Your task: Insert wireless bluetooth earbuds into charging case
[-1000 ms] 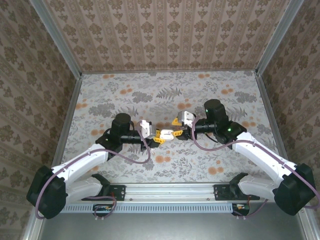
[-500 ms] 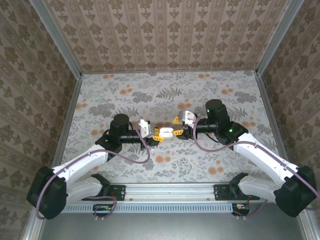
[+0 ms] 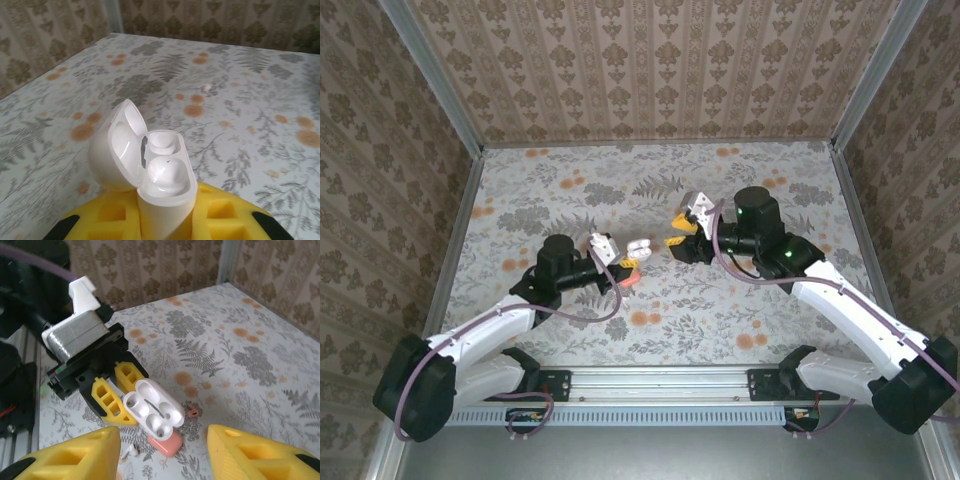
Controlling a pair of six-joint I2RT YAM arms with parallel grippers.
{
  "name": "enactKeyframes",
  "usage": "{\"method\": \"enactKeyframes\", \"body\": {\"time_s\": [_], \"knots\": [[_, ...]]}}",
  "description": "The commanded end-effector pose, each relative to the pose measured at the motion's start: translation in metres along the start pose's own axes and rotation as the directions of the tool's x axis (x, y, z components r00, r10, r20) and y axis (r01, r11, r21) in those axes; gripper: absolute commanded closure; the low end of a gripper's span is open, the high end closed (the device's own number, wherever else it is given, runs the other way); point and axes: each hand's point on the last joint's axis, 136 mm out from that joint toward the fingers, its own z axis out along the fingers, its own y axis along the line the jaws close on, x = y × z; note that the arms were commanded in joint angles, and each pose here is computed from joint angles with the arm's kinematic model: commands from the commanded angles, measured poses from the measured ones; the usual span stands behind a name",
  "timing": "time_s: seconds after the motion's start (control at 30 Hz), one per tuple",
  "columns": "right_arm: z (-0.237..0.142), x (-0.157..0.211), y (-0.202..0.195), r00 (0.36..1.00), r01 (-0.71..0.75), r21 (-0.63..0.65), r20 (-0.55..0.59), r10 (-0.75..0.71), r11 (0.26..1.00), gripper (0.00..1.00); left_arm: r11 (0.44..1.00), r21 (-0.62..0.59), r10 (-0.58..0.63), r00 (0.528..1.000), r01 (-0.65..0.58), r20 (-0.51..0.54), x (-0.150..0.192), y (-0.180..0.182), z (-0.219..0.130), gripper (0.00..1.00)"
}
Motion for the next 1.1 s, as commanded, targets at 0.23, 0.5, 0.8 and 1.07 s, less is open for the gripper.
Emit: {"method": "enactKeyframes", "body": {"time_s": [0.23,0.5,0.8,1.07], "knots": [[0.023,0.051,0.008,0.839,-0.395,0.275,-0.281,0.466,0.877,0.47,0.921,-0.32,-0.228,0.974,0.221,0.017,0.019,0.063,-0.022,0.83],[0.058,0.101,0.03,0.643,-0.485,0.415,-0.428,0.635,0.77,0.45,0.765,-0.487,-0.426,0.898,0.422,0.108,0.054,0.108,-0.06,0.83],[0.103,0.149,0.037,0.469,-0.499,0.552,-0.477,0.744,0.668,0.44,0.654,-0.584,-0.5,0.854,0.481,0.144,0.072,0.125,-0.085,0.83],[0.139,0.175,0.037,0.396,-0.508,0.581,-0.498,0.771,0.636,0.48,0.624,-0.613,-0.504,0.849,0.484,0.157,0.078,0.129,-0.096,0.84]]}}
